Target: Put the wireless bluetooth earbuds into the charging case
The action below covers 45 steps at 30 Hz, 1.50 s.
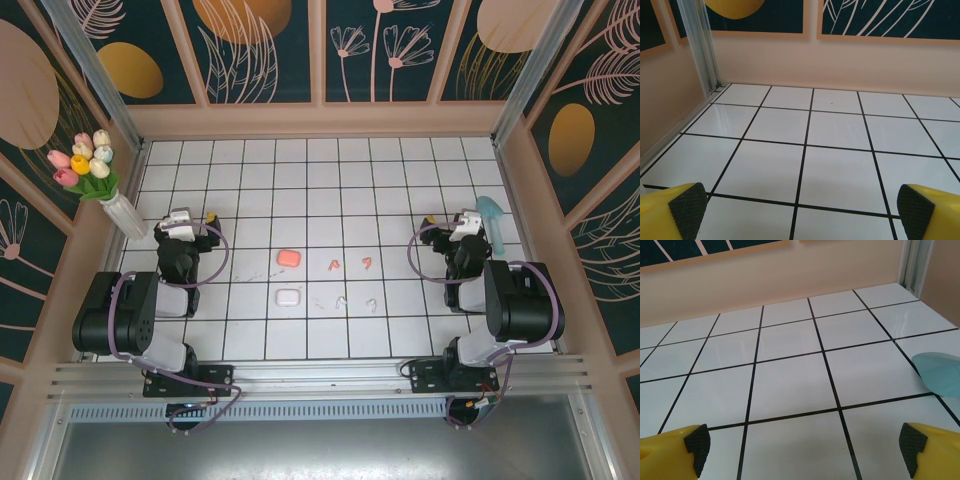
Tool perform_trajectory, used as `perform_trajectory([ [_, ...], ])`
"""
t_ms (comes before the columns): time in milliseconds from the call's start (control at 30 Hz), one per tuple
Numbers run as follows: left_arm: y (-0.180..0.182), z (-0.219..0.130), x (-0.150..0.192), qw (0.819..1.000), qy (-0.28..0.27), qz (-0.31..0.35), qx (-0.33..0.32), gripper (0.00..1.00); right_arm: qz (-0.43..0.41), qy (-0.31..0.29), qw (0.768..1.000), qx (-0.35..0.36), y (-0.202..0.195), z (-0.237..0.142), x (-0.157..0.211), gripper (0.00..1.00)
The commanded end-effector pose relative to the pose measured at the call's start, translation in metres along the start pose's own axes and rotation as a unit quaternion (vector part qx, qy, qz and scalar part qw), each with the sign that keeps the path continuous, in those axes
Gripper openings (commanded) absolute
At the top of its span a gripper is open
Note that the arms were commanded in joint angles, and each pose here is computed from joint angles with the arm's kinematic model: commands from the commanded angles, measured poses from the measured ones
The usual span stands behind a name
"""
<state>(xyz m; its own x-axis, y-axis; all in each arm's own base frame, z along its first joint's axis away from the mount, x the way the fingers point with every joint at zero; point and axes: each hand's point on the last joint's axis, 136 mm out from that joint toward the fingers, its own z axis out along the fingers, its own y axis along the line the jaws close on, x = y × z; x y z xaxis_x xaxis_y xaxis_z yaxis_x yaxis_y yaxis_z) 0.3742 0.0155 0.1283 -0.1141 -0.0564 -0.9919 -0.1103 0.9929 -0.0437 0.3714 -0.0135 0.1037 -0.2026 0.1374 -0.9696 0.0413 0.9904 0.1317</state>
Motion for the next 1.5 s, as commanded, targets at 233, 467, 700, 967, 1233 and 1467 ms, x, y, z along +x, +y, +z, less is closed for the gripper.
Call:
perform_trajectory([
  [233,0.002,0.003,-0.012,1.000,-0.014,-0.008,-0.004,0.99,-0.006,-0.025,1.000,-0.009,0.006,0.005,-0.024,0.99],
  [467,0.012,0.005,-0.047,0.999,0.001,-0.033,-0.043,0.99,0.063,0.022,0.998,0.021,0.010,0.004,-0.075,0.99],
  [700,0.020,-0.007,-0.079,0.986,0.032,-0.148,-0.075,0.99,0.196,0.108,0.975,0.014,0.025,-0.013,-0.091,0.99],
  [967,-0.005,-0.034,-0.061,0.942,0.133,-0.307,-0.035,0.99,0.176,0.249,0.948,-0.091,0.158,-0.061,-0.059,0.93],
  [1233,-0.023,-0.057,-0.021,0.902,0.182,-0.392,-0.001,0.99,0.129,0.369,0.916,-0.094,0.284,-0.120,0.006,0.87],
  [1467,-0.026,-0.038,-0.007,0.900,0.230,-0.370,-0.016,0.99,0.055,0.437,0.894,-0.083,0.364,-0.144,0.067,0.89],
])
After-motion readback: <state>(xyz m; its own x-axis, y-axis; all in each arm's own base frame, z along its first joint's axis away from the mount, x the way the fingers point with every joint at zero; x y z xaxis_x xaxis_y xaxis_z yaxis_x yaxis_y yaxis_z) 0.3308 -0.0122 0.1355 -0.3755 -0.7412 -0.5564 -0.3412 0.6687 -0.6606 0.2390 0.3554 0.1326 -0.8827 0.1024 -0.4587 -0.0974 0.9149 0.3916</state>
